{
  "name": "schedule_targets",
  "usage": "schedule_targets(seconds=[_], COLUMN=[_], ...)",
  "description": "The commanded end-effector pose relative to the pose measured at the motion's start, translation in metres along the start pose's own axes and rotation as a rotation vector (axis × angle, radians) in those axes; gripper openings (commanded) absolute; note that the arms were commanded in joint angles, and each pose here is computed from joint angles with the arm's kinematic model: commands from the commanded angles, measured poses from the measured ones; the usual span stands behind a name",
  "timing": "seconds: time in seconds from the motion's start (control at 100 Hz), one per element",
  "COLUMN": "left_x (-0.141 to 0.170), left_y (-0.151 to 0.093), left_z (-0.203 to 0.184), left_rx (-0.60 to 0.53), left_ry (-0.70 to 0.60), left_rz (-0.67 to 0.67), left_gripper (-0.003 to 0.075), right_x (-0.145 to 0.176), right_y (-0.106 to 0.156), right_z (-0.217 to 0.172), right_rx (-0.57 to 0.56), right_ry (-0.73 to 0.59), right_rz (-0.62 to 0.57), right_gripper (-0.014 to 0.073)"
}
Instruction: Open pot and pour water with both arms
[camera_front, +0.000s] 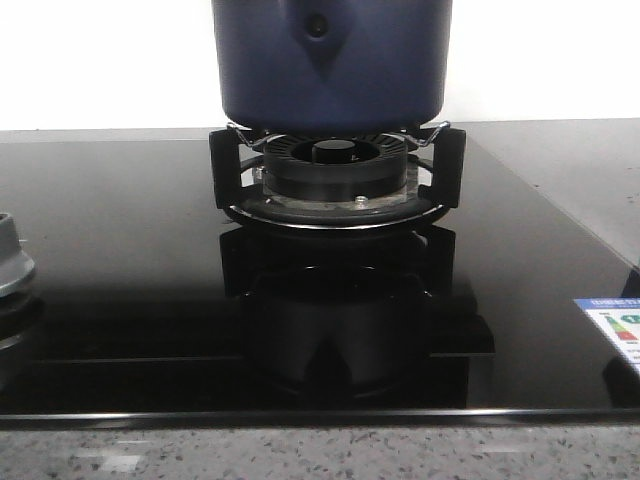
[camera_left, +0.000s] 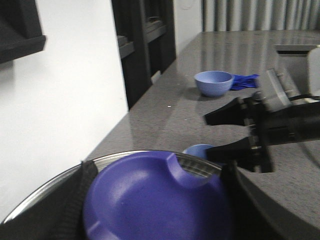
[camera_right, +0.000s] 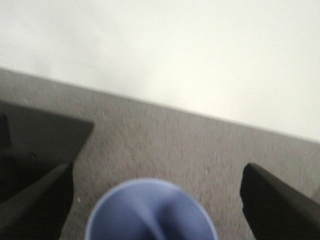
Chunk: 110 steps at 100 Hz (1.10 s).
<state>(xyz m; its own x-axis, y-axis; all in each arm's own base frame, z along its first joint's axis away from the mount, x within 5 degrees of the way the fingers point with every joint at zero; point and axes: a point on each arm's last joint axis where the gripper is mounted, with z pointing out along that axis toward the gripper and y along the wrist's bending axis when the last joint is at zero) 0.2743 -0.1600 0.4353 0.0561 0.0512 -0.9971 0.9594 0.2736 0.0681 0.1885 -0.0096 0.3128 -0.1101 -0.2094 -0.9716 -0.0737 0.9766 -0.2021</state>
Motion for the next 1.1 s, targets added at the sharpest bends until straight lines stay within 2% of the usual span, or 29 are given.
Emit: schedule_targets(seconds=[0.0,0.17,0.26,0.31,0.36,0.46,0.48,0.65,1.09], left_x=[-0.028,-0.017,-0.007,0.0,0.006,0.017,0.02,0.038,0.06], left_y=[-0.011,-0.008,0.001,0.006,0.01,0.017,0.018,0.026,0.039], left_z=[-0.001,0.019,0.027,0.031,0.034,0.041,0.042,0.051,0.06], left_rx=[-0.028,-0.037,-0.042,-0.042,-0.042,-0.038,-0.036,-0.031,-0.052], left_ry=[-0.124,-0.106,-0.102,-0.1,-0.092,-0.071,-0.068,-0.029,0.013], left_rz=[0.013,0.007,-0.036,-0.062,-0.076,-0.085,-0.089,-0.115,-0.135], left_gripper=[0.0262,0.0261,0.0261,0.0261,0.0261,0.0261,0.0261,0.0261,0.0262], right_x=[-0.023,-0.04,-0.048,-0.052,-0.056,-0.062,-0.063,-0.067,-0.066], right_y=[0.002,0.004,0.006,0.007,0.008,0.01,0.011,0.013,0.013], right_z=[-0.014,-0.04,-0.057,-0.066,-0.076,-0.095,-0.098,-0.117,-0.119], right_rx=[-0.023,-0.015,-0.016,-0.017,-0.02,-0.014,-0.013,-0.002,0.011], right_ry=[-0.135,-0.254,-0.318,-0.351,-0.386,-0.459,-0.468,-0.535,-0.532], right_rz=[-0.014,-0.01,0.058,0.098,0.137,0.134,0.132,0.115,0.115], right_gripper=[0.0606,0.0603,0.0539,0.045,0.032,-0.0036,-0.0069,-0.0064,-0.0064])
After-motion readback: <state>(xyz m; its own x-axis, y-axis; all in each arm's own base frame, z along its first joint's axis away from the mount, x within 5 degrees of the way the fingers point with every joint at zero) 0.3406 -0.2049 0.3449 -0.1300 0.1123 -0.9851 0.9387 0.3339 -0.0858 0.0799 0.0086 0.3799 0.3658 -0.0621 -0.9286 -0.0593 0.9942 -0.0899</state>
